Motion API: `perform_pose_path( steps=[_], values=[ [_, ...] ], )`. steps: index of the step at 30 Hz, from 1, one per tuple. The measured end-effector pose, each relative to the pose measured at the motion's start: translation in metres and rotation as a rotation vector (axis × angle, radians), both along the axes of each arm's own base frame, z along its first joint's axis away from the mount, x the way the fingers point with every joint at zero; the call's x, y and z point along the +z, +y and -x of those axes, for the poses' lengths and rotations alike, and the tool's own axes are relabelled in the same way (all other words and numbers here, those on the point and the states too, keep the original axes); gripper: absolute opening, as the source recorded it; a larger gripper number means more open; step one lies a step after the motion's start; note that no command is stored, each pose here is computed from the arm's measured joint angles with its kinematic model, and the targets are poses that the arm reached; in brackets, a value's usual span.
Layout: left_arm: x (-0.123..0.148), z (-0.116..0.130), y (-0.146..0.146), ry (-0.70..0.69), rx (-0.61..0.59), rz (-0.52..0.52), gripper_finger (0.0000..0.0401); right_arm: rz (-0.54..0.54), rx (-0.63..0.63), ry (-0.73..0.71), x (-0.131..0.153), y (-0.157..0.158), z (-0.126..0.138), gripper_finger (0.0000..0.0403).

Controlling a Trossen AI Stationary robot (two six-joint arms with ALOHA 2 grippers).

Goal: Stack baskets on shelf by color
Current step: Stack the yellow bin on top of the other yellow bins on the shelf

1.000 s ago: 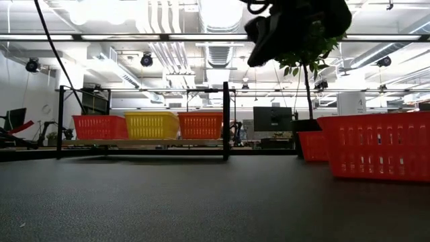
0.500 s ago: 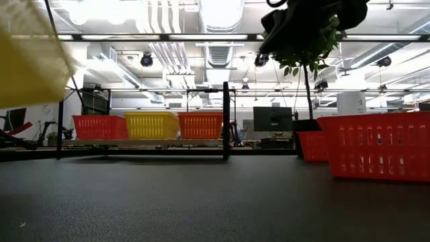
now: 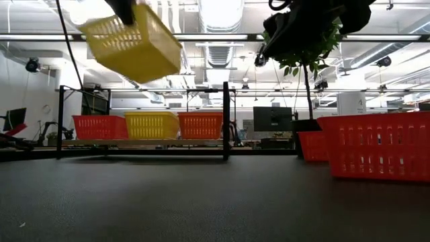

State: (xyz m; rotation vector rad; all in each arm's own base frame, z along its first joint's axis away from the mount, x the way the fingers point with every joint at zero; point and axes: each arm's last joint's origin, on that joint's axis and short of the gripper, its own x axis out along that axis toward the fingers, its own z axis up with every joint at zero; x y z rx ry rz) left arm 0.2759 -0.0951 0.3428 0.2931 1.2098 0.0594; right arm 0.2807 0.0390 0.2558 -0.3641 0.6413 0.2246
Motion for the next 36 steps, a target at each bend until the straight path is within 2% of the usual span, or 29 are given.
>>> perform_pose_path(
  steps=[6, 9, 15, 21, 36],
  values=[
    [-0.008, -0.012, 0.064, 0.105, -0.071, -0.163, 0.0000, -0.001, -0.001, 0.003, -0.001, 0.000, 0.000, 0.0009],
    [-0.011, -0.014, 0.096, 0.133, -0.014, -0.217, 0.0000, -0.016, -0.013, 0.004, -0.001, 0.000, 0.000, 0.0009],
    [-0.019, -0.011, 0.141, 0.178, 0.132, -0.215, 0.0000, -0.028, -0.023, 0.007, -0.001, 0.000, 0.000, 0.0009],
    [-0.018, -0.009, 0.151, 0.177, 0.166, -0.212, 0.0000, -0.035, -0.028, 0.008, -0.002, 0.000, 0.000, 0.0009],
    [-0.011, -0.003, 0.153, 0.185, 0.090, -0.235, 0.0000, -0.049, -0.041, 0.018, -0.004, 0.000, 0.001, 0.0009]
  ],
)
